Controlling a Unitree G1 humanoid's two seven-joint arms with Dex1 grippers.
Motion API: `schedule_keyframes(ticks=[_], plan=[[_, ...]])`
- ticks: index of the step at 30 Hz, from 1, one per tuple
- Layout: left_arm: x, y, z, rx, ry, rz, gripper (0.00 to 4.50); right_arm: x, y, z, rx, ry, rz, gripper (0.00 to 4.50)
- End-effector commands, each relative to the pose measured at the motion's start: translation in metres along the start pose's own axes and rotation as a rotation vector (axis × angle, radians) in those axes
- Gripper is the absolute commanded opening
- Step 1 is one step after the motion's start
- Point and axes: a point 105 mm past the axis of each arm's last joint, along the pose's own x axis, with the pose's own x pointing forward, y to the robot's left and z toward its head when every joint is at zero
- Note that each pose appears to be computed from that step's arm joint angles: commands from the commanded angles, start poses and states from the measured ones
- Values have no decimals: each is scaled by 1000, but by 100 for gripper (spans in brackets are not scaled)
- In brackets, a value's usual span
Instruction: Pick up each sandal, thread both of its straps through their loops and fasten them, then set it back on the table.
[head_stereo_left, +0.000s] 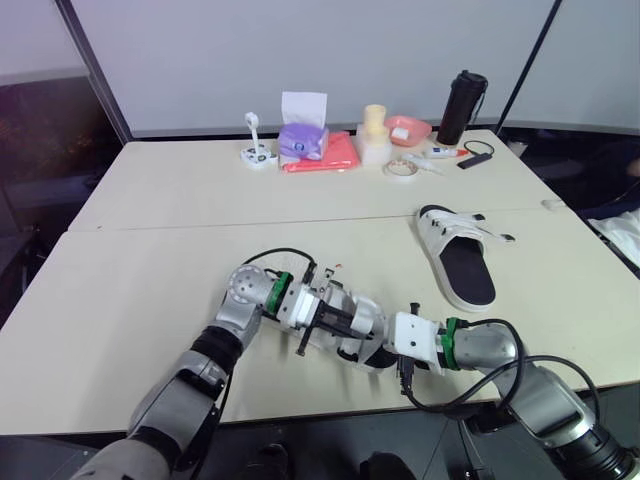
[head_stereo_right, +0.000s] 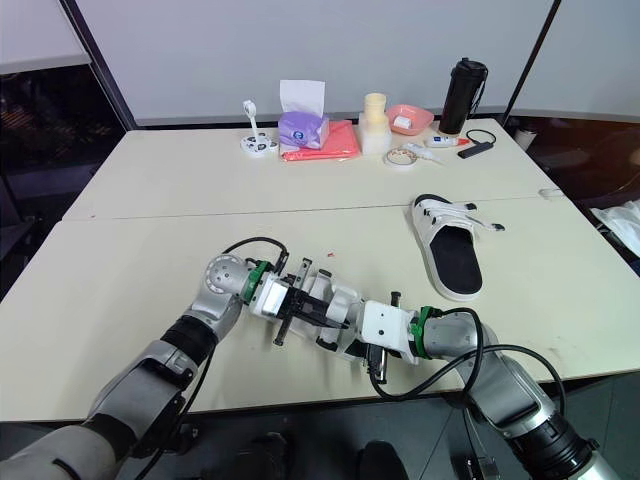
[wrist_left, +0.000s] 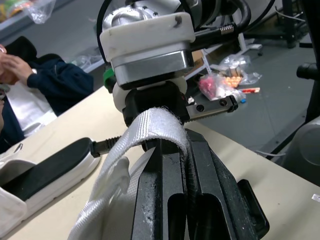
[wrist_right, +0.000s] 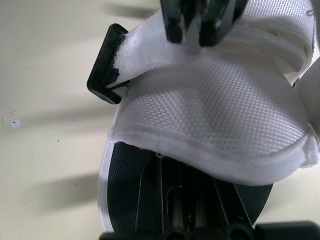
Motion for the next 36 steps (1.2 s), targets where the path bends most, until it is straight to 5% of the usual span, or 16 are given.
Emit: schedule_keyframes(ticks=[1, 20, 36], plan=[[-3, -3, -1, 69, 35, -27, 2, 10, 25, -22, 81, 68, 110, 0], [-8, 2, 4, 79, 16, 10, 2, 11, 26, -22, 80, 67, 114, 0], [-6, -14, 15, -232, -13, -108, 2, 10, 28, -24, 73, 73, 123, 0]])
